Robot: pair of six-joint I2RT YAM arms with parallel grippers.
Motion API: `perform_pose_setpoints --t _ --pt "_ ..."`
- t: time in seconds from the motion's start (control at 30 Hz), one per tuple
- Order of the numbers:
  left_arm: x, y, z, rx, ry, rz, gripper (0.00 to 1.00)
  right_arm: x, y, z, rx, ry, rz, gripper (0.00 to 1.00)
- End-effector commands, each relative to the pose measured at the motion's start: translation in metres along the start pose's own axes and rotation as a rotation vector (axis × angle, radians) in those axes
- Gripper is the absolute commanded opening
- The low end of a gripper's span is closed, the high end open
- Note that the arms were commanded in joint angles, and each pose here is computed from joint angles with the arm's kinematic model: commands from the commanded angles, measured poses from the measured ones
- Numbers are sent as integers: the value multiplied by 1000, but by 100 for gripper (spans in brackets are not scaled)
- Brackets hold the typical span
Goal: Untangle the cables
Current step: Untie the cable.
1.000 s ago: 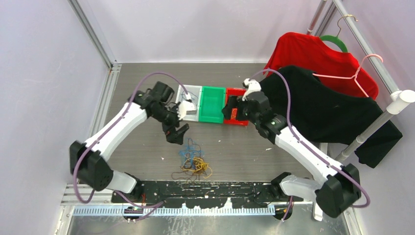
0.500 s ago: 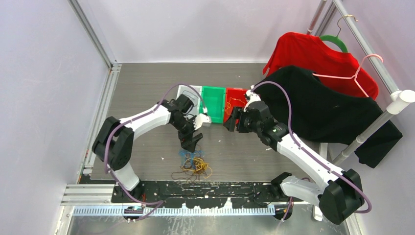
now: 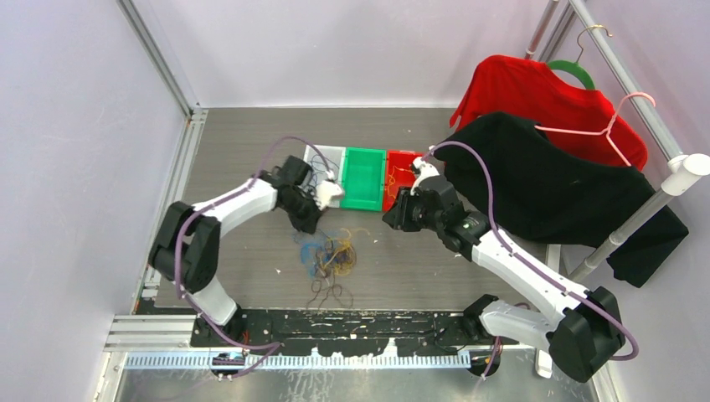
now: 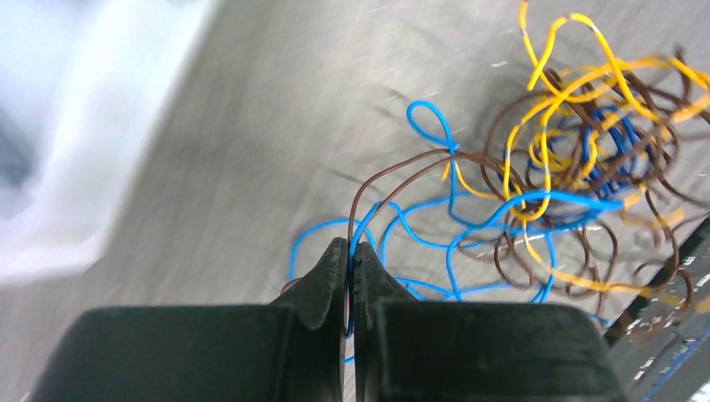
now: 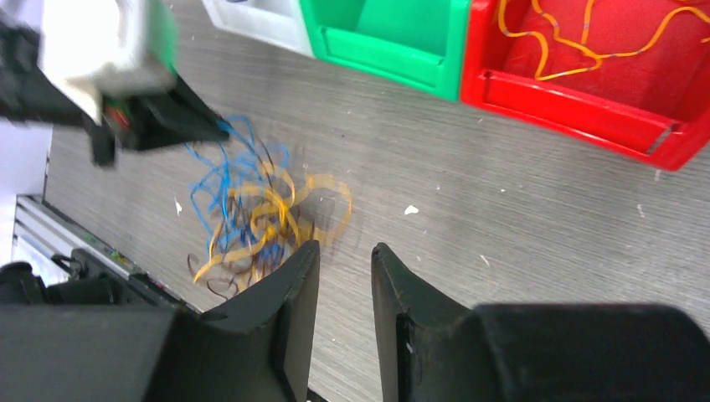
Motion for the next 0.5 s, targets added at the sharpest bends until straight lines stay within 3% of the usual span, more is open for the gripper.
perform_pose_setpoints --t 0.0,0.17,0.47 --pt "68 3 37 31 134 -113 1 4 18 26 61 65 -67 35" --pt "98 -14 21 2 107 -136 2 -7 9 47 80 115 -44 47" --pt "106 -12 -6 23 -7 -184 3 -48 15 88 64 195 -38 67"
Point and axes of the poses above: each gripper's point midway between its finger pads, its own x axis back along the fingers, its own z axis along the line the jaws close on, y = z × x, the point moved 3 cm from there along x, back along the fingers, and after that the axes turned 8 degrees about x, right-handed, at the moved point
